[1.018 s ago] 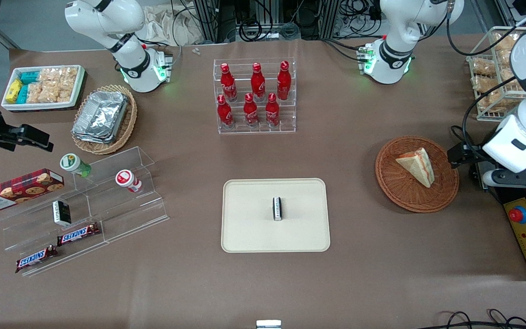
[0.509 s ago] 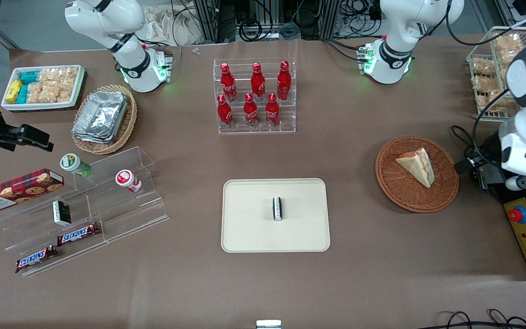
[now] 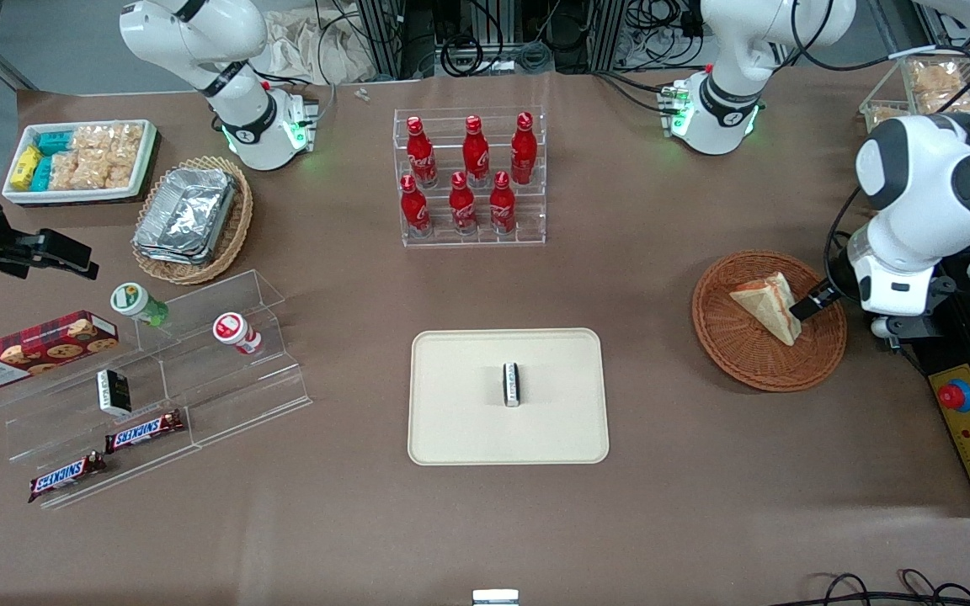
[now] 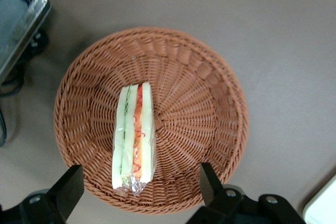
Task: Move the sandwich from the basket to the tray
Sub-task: 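Close the left gripper on the sandwich's crust edge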
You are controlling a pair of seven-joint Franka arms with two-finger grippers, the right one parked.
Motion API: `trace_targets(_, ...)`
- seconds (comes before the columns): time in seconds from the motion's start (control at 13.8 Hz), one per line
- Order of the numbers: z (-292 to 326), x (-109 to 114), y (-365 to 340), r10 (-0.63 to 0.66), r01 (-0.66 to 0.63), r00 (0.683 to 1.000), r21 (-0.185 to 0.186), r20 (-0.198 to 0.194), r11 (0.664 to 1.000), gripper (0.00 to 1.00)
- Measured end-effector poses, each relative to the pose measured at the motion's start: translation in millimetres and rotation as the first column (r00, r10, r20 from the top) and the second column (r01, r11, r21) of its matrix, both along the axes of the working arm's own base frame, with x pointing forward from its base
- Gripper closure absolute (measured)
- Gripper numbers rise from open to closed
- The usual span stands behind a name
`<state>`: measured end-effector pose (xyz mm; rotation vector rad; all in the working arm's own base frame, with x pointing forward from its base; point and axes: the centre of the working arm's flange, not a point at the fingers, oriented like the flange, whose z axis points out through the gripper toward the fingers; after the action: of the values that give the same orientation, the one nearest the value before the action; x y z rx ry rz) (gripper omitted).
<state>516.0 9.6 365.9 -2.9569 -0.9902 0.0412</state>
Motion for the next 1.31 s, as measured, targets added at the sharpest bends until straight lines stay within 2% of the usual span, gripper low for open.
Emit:
trace_targets(0.15,-11,-6,0,0.025,-0.025,1.000,0.000,0.002,1.000,0.02)
trace_targets(0.65,-70,-42,-2,0.035,-0.035,0.998,-0.005,0.060,0.999,0.02)
trace_targets(0.87,-85,-52,-2,0.036,-0.036,0.998,-0.002,0.049,0.999,0.02)
trace_targets(1.31,-105,-54,3,0.043,-0.043,0.999,0.015,0.021,0.999,0.02)
